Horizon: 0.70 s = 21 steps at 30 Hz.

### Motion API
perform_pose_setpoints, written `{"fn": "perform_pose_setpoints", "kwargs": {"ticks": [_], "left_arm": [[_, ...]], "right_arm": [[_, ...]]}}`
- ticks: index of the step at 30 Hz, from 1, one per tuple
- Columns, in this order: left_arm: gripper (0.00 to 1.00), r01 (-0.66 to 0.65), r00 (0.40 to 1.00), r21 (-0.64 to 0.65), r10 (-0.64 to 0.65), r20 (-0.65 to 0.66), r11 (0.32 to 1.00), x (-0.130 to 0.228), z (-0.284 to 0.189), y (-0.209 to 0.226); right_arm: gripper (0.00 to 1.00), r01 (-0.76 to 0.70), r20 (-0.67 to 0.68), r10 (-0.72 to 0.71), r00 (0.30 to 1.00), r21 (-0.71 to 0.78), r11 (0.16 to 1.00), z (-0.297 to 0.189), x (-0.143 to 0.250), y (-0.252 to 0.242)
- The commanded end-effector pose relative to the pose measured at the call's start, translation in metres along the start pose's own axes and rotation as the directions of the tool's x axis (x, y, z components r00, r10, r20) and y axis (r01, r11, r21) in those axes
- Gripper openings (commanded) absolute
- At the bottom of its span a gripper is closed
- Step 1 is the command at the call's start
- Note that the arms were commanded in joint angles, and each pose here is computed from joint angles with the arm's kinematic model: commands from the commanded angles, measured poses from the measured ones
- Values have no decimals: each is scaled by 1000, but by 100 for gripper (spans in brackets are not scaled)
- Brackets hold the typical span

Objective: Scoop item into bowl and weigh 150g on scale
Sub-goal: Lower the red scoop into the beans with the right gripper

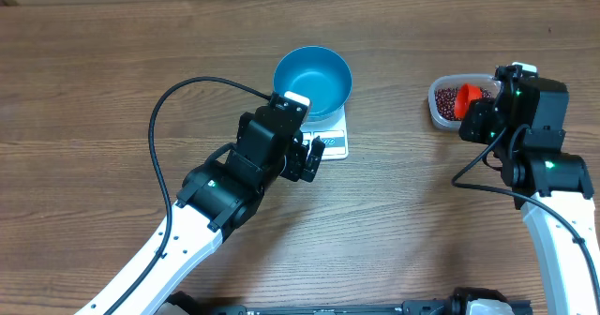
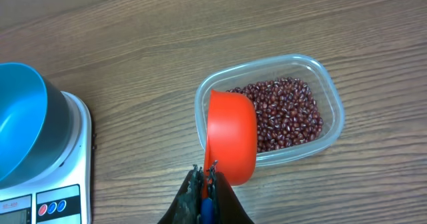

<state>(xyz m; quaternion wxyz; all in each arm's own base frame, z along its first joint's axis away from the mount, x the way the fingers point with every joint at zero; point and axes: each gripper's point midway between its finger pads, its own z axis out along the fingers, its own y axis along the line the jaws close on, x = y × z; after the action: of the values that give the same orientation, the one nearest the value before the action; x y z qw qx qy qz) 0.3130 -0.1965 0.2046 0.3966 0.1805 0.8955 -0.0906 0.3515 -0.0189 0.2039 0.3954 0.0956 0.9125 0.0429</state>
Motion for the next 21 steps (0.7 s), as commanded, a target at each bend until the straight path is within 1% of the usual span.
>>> {"fn": "perform_pose_setpoints", "kwargs": {"ticks": [1, 5, 7, 11, 21], "left_arm": [[99, 24, 1000, -27, -25, -9, 999, 2, 2, 7], [100, 52, 998, -47, -53, -18, 998, 3, 3, 21], [99, 38, 999, -31, -39, -32, 999, 5, 4, 24], [100, -1, 999, 40, 3, -44, 999, 7, 4, 16], [99, -11, 999, 40, 12, -37, 999, 5, 4, 16]], "right_arm": [[4, 1, 41, -1, 999, -5, 1000, -6, -16, 2], [4, 1, 41, -1, 999, -5, 1000, -6, -16, 2], [4, 1, 41, -1, 999, -4, 1000, -6, -16, 2], [4, 1, 42, -1, 999, -5, 1000, -6, -16, 2], [4, 10, 50, -10, 999, -6, 1000, -7, -18, 2]]}}
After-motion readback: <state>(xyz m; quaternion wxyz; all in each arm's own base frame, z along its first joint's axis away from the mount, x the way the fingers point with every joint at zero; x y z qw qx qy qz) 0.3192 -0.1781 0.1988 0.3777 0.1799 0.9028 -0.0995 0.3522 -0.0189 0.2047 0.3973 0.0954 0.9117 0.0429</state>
